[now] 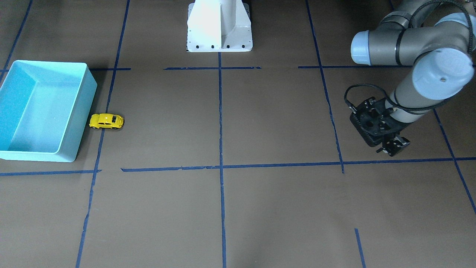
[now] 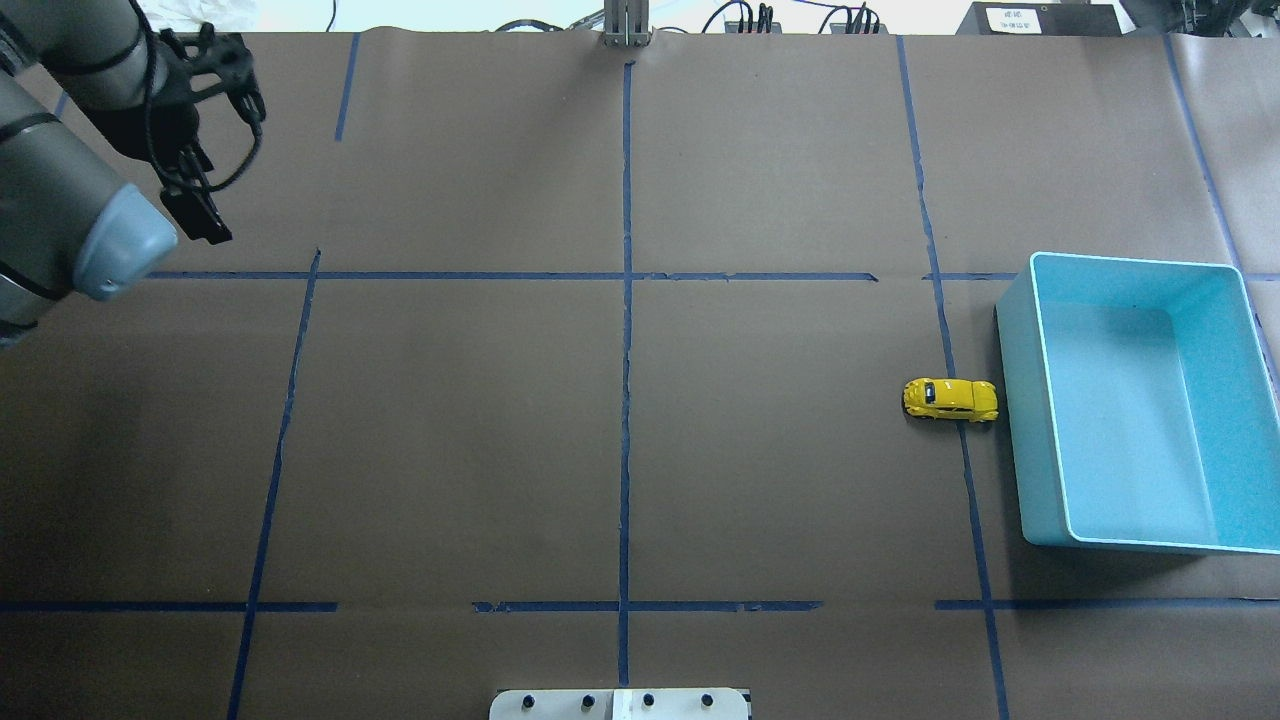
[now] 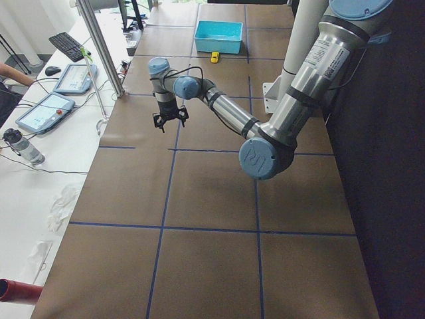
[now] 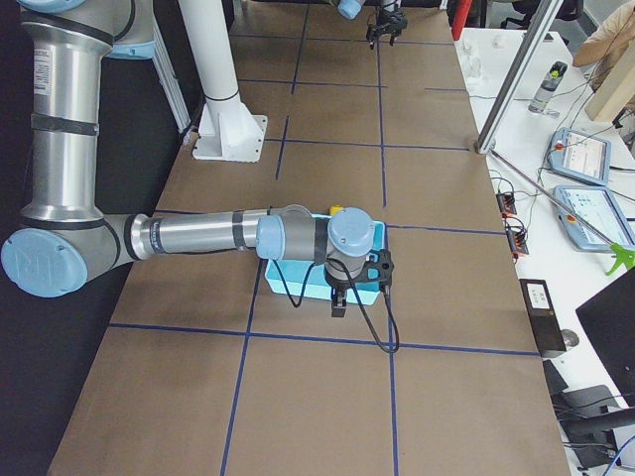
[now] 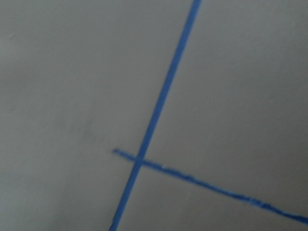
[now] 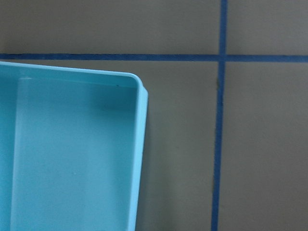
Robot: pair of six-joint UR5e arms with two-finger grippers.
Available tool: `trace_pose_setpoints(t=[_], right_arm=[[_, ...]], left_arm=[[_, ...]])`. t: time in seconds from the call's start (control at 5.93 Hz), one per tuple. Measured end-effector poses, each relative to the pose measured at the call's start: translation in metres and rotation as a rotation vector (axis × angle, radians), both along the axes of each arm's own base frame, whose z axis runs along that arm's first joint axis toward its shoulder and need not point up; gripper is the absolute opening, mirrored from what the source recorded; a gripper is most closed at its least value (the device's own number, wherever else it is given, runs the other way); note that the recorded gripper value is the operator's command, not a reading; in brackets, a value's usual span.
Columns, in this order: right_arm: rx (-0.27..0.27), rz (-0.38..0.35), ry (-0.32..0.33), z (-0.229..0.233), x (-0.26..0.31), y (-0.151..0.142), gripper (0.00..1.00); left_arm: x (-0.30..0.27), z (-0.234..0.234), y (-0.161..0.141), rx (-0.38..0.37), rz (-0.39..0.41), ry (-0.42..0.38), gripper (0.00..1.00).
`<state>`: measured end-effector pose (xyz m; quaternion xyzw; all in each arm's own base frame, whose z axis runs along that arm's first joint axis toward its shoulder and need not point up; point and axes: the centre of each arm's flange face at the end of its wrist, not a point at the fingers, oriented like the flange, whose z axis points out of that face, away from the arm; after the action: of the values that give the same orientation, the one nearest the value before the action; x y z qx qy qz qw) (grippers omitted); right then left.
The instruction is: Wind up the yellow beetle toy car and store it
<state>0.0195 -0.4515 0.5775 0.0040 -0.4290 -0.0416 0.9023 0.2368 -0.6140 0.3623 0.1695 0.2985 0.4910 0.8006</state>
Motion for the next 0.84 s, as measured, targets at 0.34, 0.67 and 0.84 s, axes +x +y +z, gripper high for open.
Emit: trace_pose_setpoints(t=[0.34, 0.67, 0.84], right_arm=[[0.165, -0.138, -0.012, -0.077, -0.070, -0.029, 1.00], [0.317, -0.256, 0.005, -0.141, -0.134, -0.032, 1.00], [0.376, -0.308, 0.031, -0.160, -0.164, -0.029, 1.00]], left_arm=[[-0.076, 0.038, -0.011, -0.178, -0.196, -0.004, 1.00], [-0.142, 0.106, 0.000, -0.352, -0.337, 0.000, 1.00], [-0.177, 0.146, 0.013, -0.421, -0.392, -0.008, 1.00]])
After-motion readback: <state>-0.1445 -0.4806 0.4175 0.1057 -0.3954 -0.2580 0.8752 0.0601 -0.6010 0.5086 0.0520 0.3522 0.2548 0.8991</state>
